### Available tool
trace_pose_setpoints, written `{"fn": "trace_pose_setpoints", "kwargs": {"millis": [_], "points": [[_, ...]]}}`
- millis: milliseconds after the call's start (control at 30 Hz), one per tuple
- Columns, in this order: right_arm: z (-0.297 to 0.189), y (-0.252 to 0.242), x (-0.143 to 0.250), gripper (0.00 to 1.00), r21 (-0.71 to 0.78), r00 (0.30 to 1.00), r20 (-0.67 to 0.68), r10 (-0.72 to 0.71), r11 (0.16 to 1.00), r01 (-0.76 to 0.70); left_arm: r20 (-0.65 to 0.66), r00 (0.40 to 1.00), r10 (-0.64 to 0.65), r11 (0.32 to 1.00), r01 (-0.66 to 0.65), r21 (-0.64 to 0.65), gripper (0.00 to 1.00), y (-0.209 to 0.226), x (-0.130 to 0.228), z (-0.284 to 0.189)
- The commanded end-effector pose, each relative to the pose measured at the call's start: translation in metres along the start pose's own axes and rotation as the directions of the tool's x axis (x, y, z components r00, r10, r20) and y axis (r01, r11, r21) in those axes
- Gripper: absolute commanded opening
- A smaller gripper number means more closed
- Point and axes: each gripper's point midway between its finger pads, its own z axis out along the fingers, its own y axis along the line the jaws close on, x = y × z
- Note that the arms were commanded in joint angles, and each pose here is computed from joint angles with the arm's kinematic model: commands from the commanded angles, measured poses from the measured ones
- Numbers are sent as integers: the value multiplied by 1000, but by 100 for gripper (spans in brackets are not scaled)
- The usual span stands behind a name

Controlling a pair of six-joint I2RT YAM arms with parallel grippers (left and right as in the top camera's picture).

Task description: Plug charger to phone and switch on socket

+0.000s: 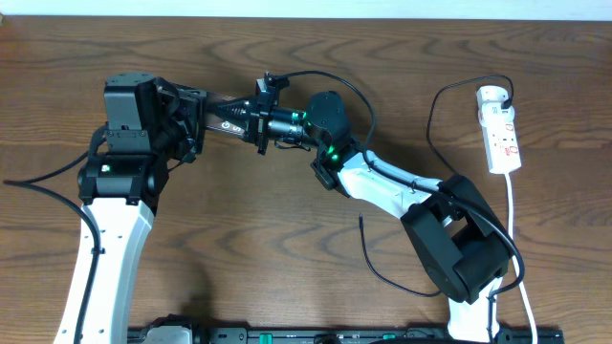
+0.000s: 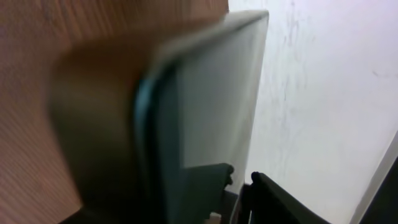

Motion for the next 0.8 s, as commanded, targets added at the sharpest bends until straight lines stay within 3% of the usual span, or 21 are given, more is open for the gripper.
{"fn": "trace_pose_setpoints", "kwargs": {"millis": [0,767], "points": [[0,13,3,1,-26,1000,-9,-17,1000,17,26,999,19,1000,-20,21,48,-10,-5,-3],[-1,11,9,1,-14,999,-45,-23,1000,22,38,999,19,1000,-20,18,44,-10,-7,-3]]}}
